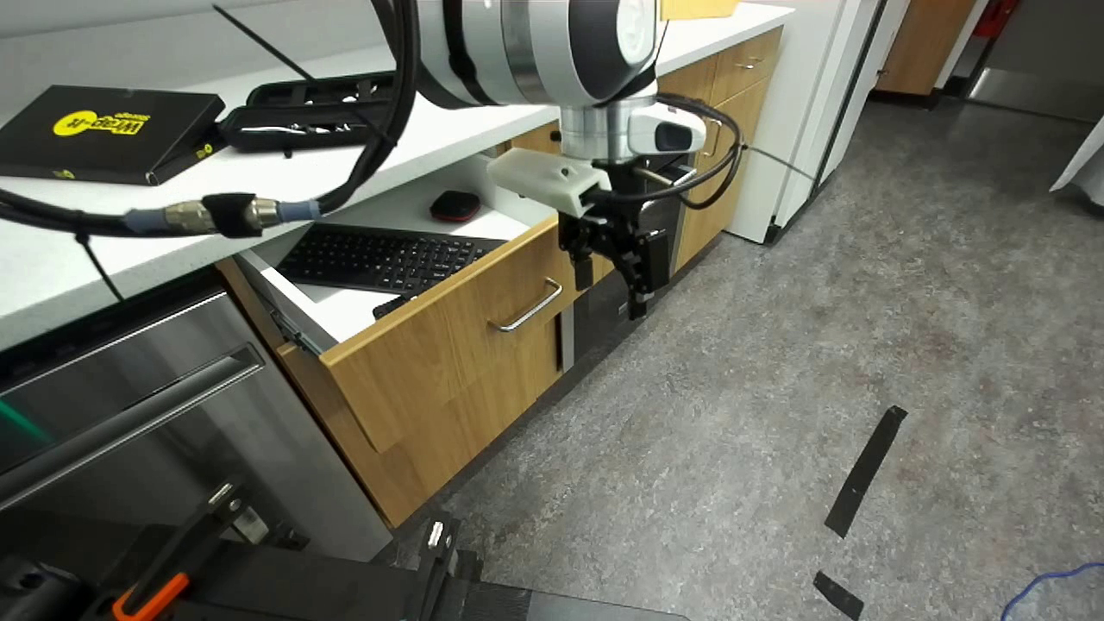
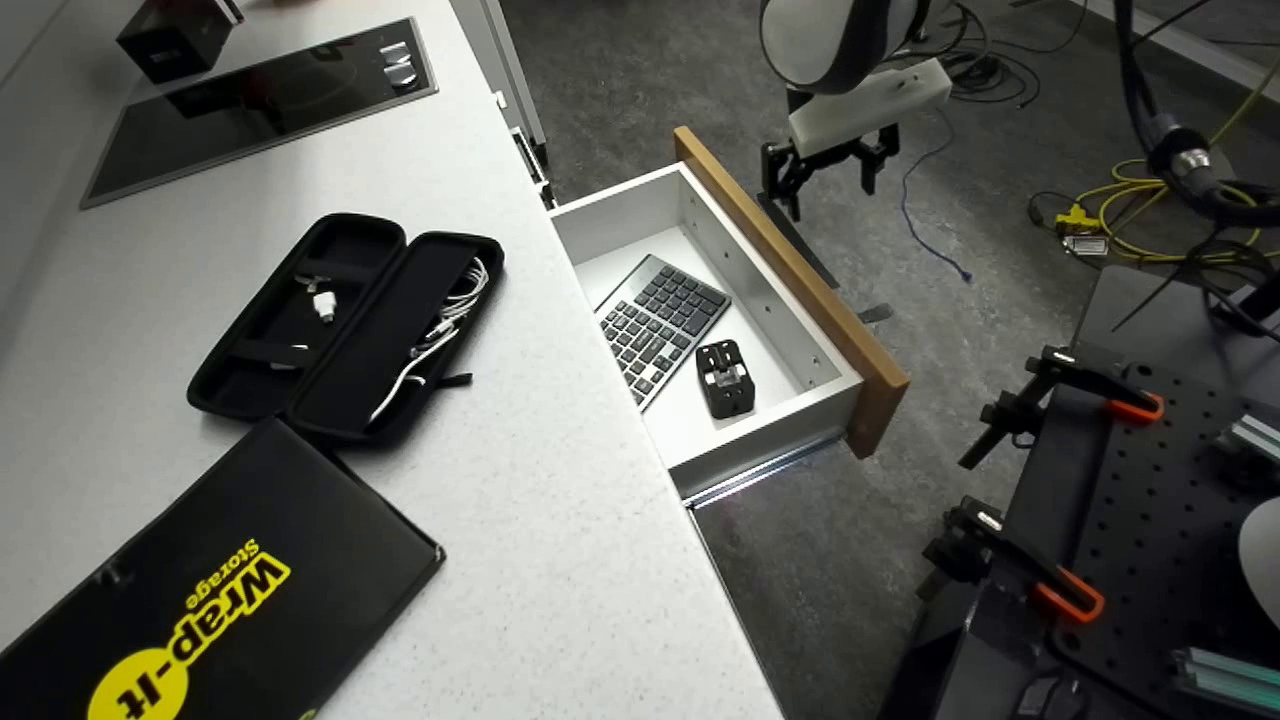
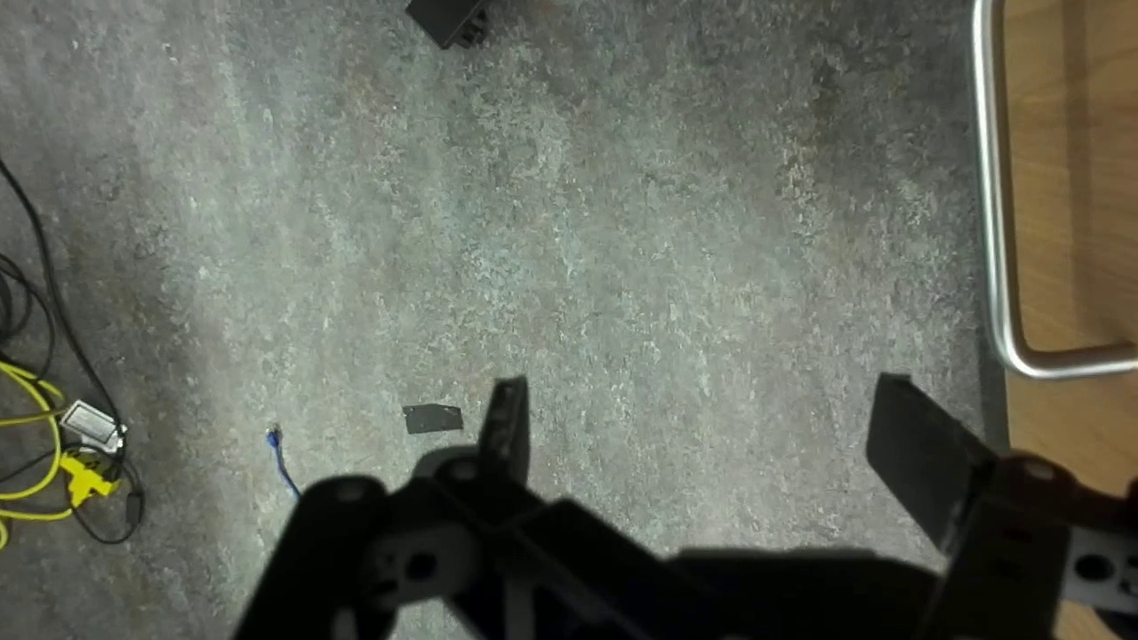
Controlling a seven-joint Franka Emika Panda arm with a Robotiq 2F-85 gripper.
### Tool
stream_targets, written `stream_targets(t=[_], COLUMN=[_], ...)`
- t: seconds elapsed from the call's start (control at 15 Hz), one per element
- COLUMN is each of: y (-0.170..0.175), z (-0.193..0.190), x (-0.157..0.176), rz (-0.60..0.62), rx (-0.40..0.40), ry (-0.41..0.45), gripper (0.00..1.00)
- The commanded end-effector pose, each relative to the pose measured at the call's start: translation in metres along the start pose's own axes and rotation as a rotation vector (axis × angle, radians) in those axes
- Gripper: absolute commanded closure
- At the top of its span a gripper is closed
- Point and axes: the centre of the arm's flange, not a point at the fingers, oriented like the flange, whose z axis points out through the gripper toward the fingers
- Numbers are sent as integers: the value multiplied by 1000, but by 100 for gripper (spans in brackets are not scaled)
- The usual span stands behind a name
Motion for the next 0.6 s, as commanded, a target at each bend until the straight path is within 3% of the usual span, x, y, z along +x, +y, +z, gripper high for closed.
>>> stream_targets(t=[0.0,0.27,0.53], y=[-28,-55,-102], z=[35,55,48], x=[22,28,16], rz=[74,95,24], rx=[36,85,136], ry=[-1,-21,-71], gripper=[0,0,0])
